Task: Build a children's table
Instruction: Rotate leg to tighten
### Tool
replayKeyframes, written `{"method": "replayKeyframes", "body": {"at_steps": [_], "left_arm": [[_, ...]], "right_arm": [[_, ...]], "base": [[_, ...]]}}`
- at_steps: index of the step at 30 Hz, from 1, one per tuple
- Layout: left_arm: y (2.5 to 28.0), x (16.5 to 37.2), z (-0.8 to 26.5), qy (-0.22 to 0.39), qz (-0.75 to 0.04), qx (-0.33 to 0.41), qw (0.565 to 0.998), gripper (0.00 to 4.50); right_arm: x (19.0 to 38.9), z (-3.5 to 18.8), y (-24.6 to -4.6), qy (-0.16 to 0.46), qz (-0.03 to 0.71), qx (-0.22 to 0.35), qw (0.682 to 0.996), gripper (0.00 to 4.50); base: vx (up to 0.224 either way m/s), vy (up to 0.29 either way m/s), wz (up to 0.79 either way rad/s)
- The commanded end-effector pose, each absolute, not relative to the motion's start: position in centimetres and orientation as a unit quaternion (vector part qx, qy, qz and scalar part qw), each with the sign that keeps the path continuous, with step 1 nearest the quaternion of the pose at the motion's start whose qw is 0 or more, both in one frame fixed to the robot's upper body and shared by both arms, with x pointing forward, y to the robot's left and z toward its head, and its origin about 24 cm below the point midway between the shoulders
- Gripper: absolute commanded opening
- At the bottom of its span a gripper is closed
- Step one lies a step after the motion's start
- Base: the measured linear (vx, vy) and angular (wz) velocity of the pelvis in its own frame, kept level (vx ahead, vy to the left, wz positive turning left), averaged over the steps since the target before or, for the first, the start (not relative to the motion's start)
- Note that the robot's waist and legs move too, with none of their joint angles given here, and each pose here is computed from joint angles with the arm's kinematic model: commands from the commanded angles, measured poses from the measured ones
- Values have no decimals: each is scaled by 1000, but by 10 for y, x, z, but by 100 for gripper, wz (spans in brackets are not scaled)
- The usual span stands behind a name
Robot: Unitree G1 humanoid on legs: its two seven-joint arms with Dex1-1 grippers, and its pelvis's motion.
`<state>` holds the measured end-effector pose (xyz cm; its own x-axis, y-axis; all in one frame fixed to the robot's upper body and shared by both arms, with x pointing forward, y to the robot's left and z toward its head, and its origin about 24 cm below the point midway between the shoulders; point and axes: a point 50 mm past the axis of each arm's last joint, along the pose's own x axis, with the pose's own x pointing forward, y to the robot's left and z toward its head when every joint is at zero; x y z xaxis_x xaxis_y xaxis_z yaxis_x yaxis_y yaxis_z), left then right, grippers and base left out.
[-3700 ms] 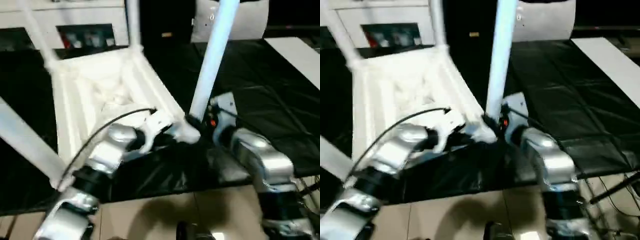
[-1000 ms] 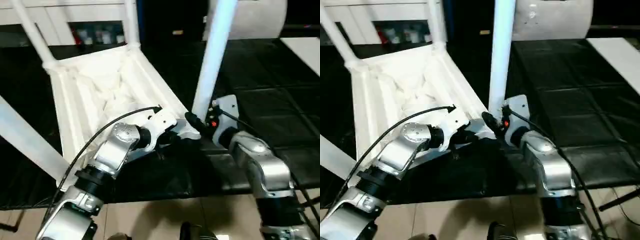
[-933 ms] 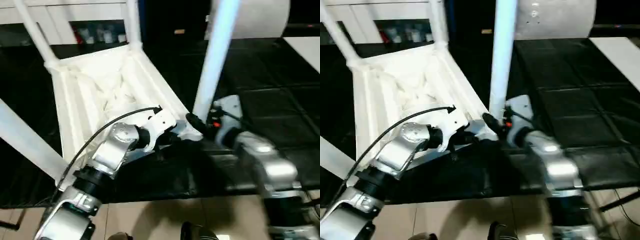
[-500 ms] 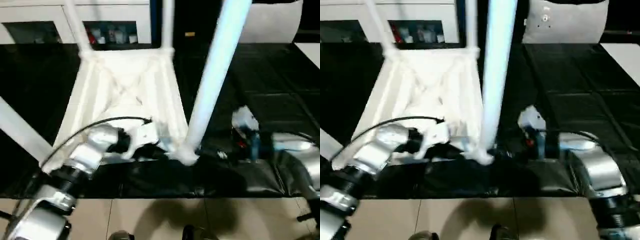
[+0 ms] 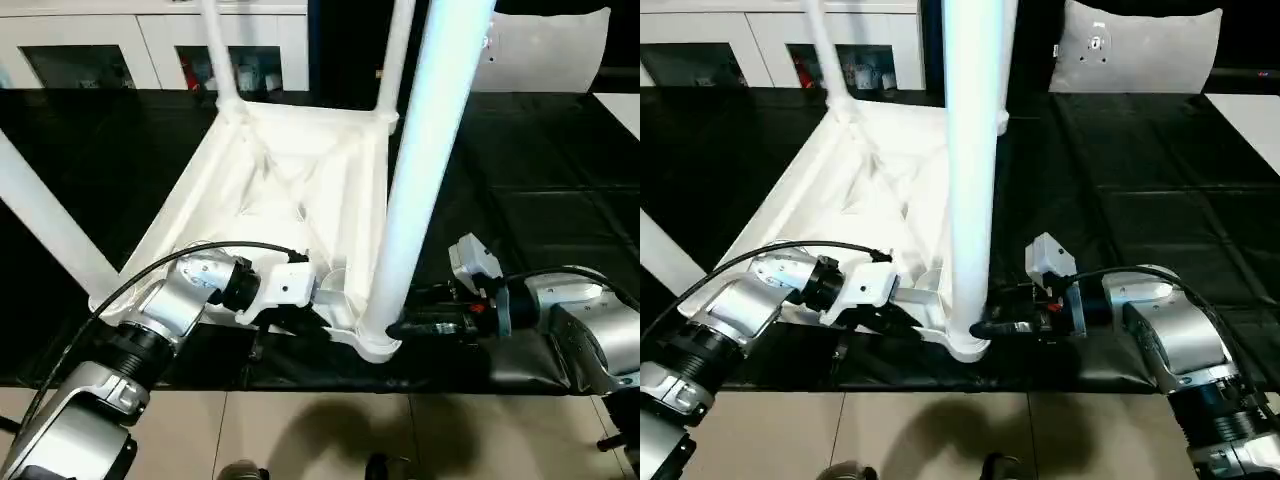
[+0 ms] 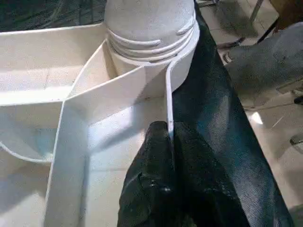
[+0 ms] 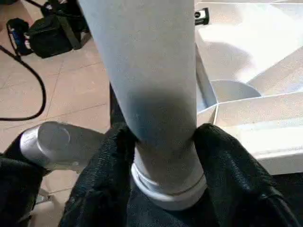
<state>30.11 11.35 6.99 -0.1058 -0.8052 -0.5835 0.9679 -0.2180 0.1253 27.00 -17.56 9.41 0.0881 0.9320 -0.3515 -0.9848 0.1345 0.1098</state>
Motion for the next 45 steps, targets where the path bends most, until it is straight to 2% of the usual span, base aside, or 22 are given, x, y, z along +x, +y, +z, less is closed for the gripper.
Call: {"method": "replayKeyframes", "body": {"at_steps": [1,6,7,10,12,15,20,21,31,34,35,37,38,40,41,42,44,45], "left_arm": [[101,298,71,137,-750,295,576,0],[102,298,69,138,-753,294,572,0],[102,298,69,138,-754,294,571,0],[103,297,68,139,-754,295,570,0],[103,297,68,139,-755,295,569,0],[103,298,68,139,-755,296,568,0],[103,299,68,139,-754,297,569,0],[104,299,68,139,-753,298,570,0],[106,299,67,144,-746,291,582,0],[104,301,66,154,-722,266,620,0],[102,302,66,161,-706,246,644,0],[99,303,67,164,-696,236,658,0],[95,303,67,163,-684,227,673,0],[87,304,68,161,-670,212,693,0],[76,305,70,160,-653,197,713,0],[75,305,70,160,-653,197,714,0],[61,310,73,156,-625,180,743,0],[61,310,73,156,-625,179,743,0]], "right_arm": [[270,97,-166,156,676,-84,715,187],[272,93,-163,148,667,-103,723,167],[273,92,-163,153,663,-97,727,202],[271,92,-163,163,667,-73,724,210],[270,92,-163,165,668,-72,722,244],[272,90,-160,158,661,-93,728,256],[272,88,-157,158,662,-88,727,256],[271,88,-156,159,665,-81,725,229],[265,86,-154,170,674,-48,717,201],[262,80,-150,174,644,-33,745,201],[264,73,-145,176,608,-46,773,201],[267,68,-141,180,573,-55,797,200],[274,64,-137,185,524,-41,831,199],[285,61,-132,188,449,-11,873,199],[297,59,-127,191,371,19,909,198],[298,59,-127,191,367,20,910,198],[307,58,-121,193,299,48,933,198],[307,58,-121,193,299,48,933,198]], "base": [[0,0,0],[0,0,0],[0,0,0],[0,0,0],[0,0,0],[0,0,0],[0,0,0],[0,0,0],[0,0,0],[0,0,0],[0,0,0],[0,0,0],[0,0,0],[0,0,0],[-61,11,-11],[-66,18,-15],[-61,24,-15],[0,0,0]]}}
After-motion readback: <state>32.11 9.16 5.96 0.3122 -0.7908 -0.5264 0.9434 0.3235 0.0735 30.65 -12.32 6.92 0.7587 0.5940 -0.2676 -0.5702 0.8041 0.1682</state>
